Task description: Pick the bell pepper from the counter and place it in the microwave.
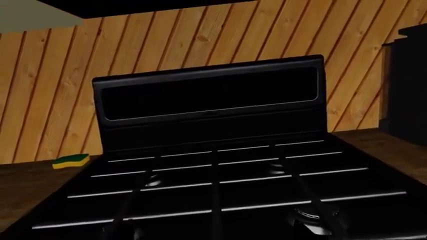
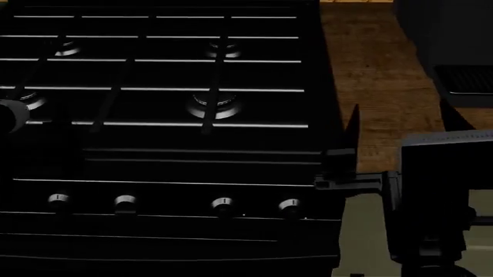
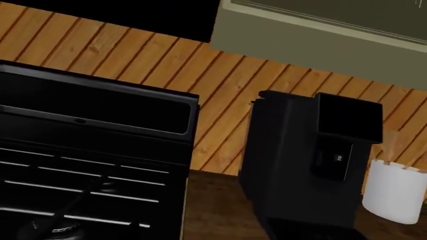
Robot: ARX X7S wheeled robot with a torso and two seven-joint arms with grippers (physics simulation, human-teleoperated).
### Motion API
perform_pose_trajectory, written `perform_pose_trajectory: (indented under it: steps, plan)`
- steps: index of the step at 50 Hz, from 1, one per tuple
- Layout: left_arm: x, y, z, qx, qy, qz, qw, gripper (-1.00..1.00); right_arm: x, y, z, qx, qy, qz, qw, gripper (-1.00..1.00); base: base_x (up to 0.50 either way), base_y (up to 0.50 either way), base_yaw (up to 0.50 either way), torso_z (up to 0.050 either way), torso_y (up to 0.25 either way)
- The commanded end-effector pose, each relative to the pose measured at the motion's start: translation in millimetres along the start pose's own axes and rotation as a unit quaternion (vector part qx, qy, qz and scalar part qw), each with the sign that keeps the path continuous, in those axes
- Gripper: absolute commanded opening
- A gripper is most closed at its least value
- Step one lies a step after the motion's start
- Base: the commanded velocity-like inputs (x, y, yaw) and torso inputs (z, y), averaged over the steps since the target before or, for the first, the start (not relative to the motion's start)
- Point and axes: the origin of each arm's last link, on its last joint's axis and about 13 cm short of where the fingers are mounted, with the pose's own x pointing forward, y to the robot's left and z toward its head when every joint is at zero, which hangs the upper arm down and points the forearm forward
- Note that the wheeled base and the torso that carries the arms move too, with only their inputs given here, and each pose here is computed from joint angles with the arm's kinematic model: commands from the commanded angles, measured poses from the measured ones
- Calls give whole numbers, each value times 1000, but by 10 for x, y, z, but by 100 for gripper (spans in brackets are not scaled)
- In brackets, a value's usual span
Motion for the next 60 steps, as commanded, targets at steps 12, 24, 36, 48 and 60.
perform_pose_trajectory:
  steps: [12, 24, 36, 48, 60]
  plan:
    - [60, 21, 57, 9, 0, -37, 999, 100, 82, -32, 113, -9, -1, 10, 1000, 100, 0, 500, 0, 0, 0]
    - [45, 26, 47, 5, 1, -38, 999, 100, 78, -10, 120, -10, -2, 17, 1000, 100, 0, 500, 0, 0, 0]
    - [41, 36, 51, -18, 4, -44, 999, 100, 64, -11, 118, -9, -1, 18, 1000, 100, 0, 500, 0, 0, 0]
    - [31, 12, 51, -15, 0, -56, 998, 100, 50, -13, 86, -7, 2, 21, 1000, 100, 0, 500, 0, 0, 0]
    - [45, 5, 35, -3, -1, -53, 999, 100, 44, -16, 93, -8, 1, 23, 1000, 100, 0, 500, 0, 0, 0]
